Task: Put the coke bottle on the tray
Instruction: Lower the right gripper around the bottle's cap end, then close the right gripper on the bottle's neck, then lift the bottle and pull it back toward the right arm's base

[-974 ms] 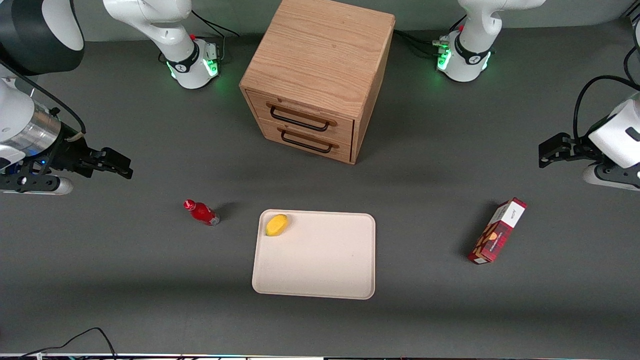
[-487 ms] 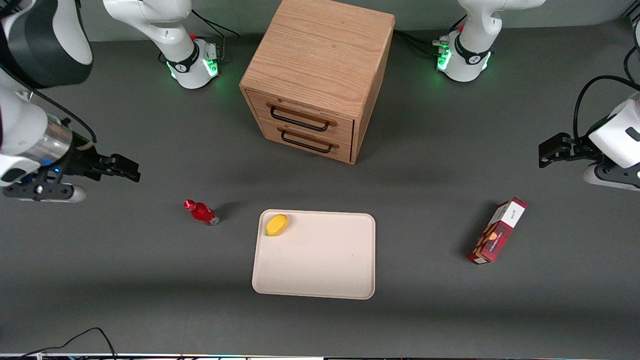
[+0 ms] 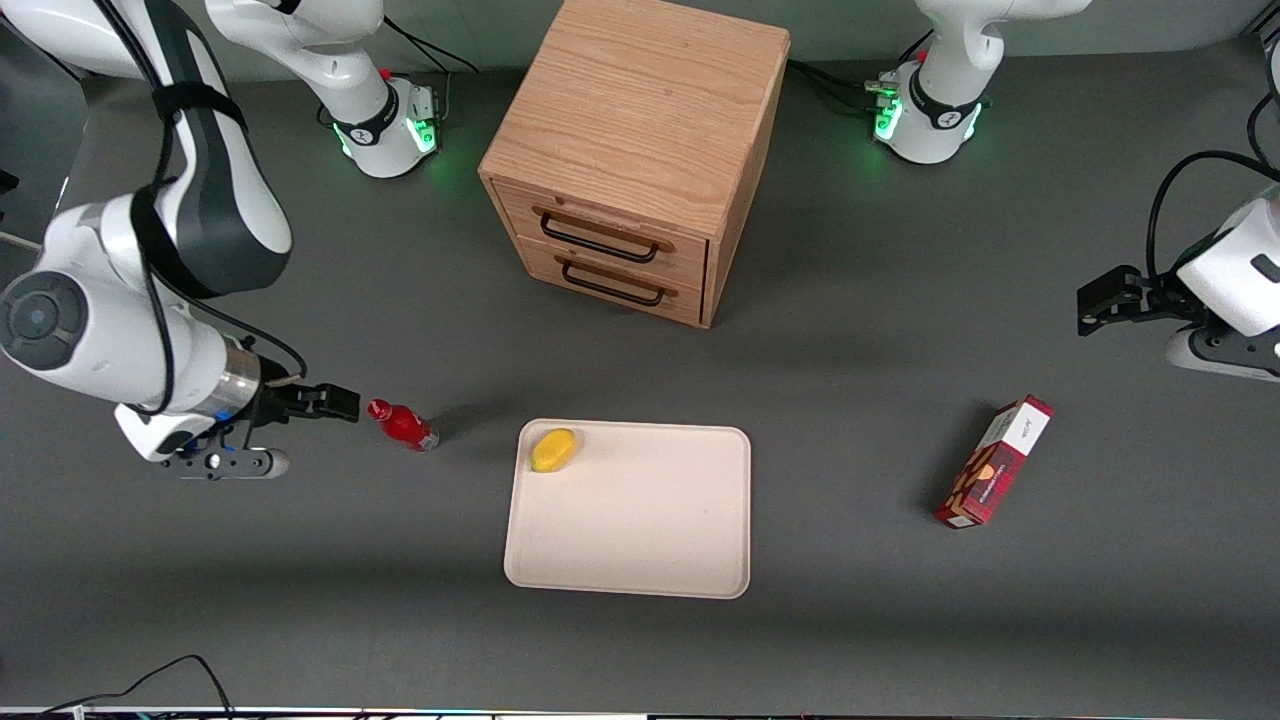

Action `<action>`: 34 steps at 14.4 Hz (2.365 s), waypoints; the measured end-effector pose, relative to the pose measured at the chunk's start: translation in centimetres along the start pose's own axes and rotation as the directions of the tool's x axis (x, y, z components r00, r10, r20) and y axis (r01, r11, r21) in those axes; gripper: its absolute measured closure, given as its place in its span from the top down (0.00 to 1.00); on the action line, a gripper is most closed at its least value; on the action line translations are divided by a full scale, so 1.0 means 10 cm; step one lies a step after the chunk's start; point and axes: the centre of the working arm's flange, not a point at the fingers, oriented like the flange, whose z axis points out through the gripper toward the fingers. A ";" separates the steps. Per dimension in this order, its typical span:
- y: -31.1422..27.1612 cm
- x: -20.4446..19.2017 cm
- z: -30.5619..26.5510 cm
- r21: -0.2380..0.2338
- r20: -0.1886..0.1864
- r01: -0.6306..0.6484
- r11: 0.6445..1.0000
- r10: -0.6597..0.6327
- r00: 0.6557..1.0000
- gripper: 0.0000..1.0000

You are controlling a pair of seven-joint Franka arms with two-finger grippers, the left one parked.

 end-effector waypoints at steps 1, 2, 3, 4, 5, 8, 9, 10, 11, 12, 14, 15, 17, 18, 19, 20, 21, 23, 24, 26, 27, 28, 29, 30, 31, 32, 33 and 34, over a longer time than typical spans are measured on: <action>-0.03 0.00 0.08 -0.004 -0.005 0.007 1.000 -0.007 1.000 0.99; -0.06 -0.01 0.18 -0.016 -0.010 0.019 1.000 -0.019 1.000 1.00; -0.11 -0.04 0.28 -0.031 -0.011 0.034 0.999 -0.034 0.999 0.99; -0.18 -0.08 0.40 -0.040 -0.008 0.050 0.998 -0.050 0.999 0.99; -0.22 -0.12 0.51 -0.048 -0.004 0.062 0.997 -0.063 0.998 0.99; -0.25 -0.21 0.79 -0.064 0.008 0.083 0.995 -0.082 0.997 0.99; -0.25 -0.24 0.88 -0.064 0.008 0.086 0.994 -0.086 0.996 0.99; -0.25 -0.27 0.96 -0.067 0.006 0.091 0.994 -0.091 0.996 0.99; -0.24 -0.30 1.03 -0.075 0.004 0.098 0.992 -0.098 0.995 0.99; -0.23 -0.32 1.08 -0.080 0.005 0.103 0.991 -0.103 0.995 0.99; -0.23 -0.34 1.12 -0.083 0.005 0.106 0.991 -0.106 0.994 0.98; -0.23 -0.34 1.12 -0.084 0.006 0.107 0.991 -0.106 0.994 0.97; -0.23 -0.35 1.12 -0.085 0.007 0.107 0.991 -0.107 0.994 0.93; -0.23 -0.35 1.13 -0.086 0.007 0.108 0.990 -0.107 0.994 0.93; -0.22 -0.35 1.13 -0.086 0.008 0.108 0.990 -0.108 0.994 0.88; -0.22 -0.35 1.13 -0.087 0.008 0.108 0.990 -0.107 0.994 0.78; -0.22 -0.35 1.13 -0.087 0.008 0.107 0.990 -0.107 0.994 0.67; -0.21 -0.35 1.13 -0.087 0.009 0.107 0.990 -0.106 0.994 0.44; -0.20 -0.35 1.13 -0.088 0.009 0.106 0.990 -0.106 0.994 0.33; -0.20 -0.35 1.13 -0.087 0.008 0.110 0.990 -0.109 0.994 0.31; -0.20 -0.35 1.13 -0.087 0.008 0.111 0.990 -0.111 0.994 0.31; -0.20 -0.35 1.13 -0.087 0.008 0.112 0.990 -0.111 0.994 0.31; -0.20 -0.35 1.13 -0.087 0.008 0.113 0.990 -0.112 0.994 0.31; -0.20 -0.35 1.12 -0.088 0.007 0.114 0.990 -0.114 0.993 0.31; -0.20 -0.35 1.09 -0.089 0.005 0.119 0.989 -0.119 0.993 0.31; -0.18 -0.35 1.01 -0.092 0.004 0.123 0.988 -0.123 0.992 0.31; -0.16 -0.35 0.88 -0.098 0.012 0.122 0.988 -0.122 0.992 0.31; -0.13 -0.35 0.70 -0.106 0.026 0.121 0.987 -0.119 0.993 0.31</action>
